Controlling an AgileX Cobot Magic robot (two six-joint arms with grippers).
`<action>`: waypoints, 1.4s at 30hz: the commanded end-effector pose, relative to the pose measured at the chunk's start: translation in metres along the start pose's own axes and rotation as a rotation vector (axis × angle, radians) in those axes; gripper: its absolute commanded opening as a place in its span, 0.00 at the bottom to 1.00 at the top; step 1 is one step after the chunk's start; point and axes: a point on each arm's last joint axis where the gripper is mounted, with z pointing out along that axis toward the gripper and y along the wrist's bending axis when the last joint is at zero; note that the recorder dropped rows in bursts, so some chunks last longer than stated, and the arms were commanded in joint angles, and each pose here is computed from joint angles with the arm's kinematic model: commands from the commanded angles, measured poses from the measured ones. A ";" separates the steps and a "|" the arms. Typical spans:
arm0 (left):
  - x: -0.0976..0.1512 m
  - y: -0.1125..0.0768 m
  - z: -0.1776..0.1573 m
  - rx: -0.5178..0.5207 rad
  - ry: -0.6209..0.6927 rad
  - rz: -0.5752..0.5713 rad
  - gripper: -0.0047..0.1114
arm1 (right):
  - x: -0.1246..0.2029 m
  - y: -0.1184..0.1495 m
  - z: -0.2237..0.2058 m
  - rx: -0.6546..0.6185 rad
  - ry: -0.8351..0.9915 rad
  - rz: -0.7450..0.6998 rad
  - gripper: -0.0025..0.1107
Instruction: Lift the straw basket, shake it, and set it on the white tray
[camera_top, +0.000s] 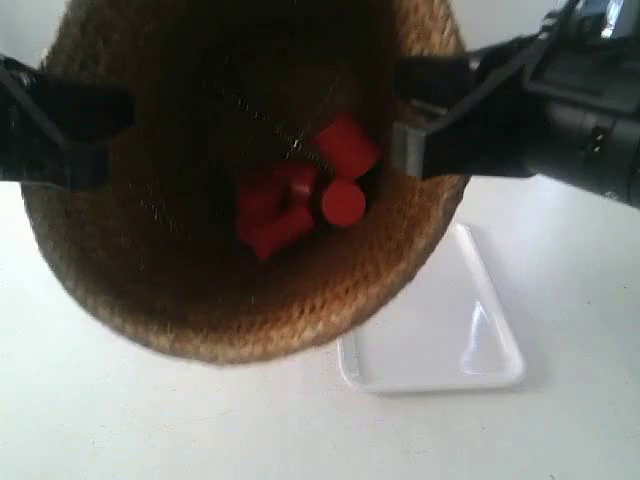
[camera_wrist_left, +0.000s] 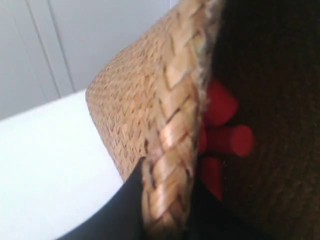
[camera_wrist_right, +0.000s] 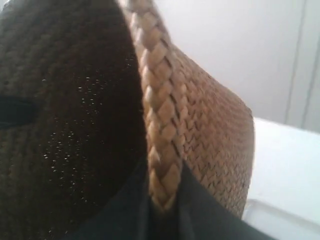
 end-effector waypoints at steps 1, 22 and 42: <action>-0.030 -0.014 -0.049 0.067 -0.124 0.064 0.04 | -0.040 0.016 -0.045 -0.095 -0.147 -0.001 0.02; -0.014 0.004 -0.017 -0.077 -0.210 -0.034 0.04 | -0.023 0.005 -0.016 0.025 -0.199 -0.173 0.02; -0.023 -0.019 -0.051 0.082 -0.154 0.068 0.04 | -0.024 0.024 -0.036 -0.125 -0.144 -0.079 0.02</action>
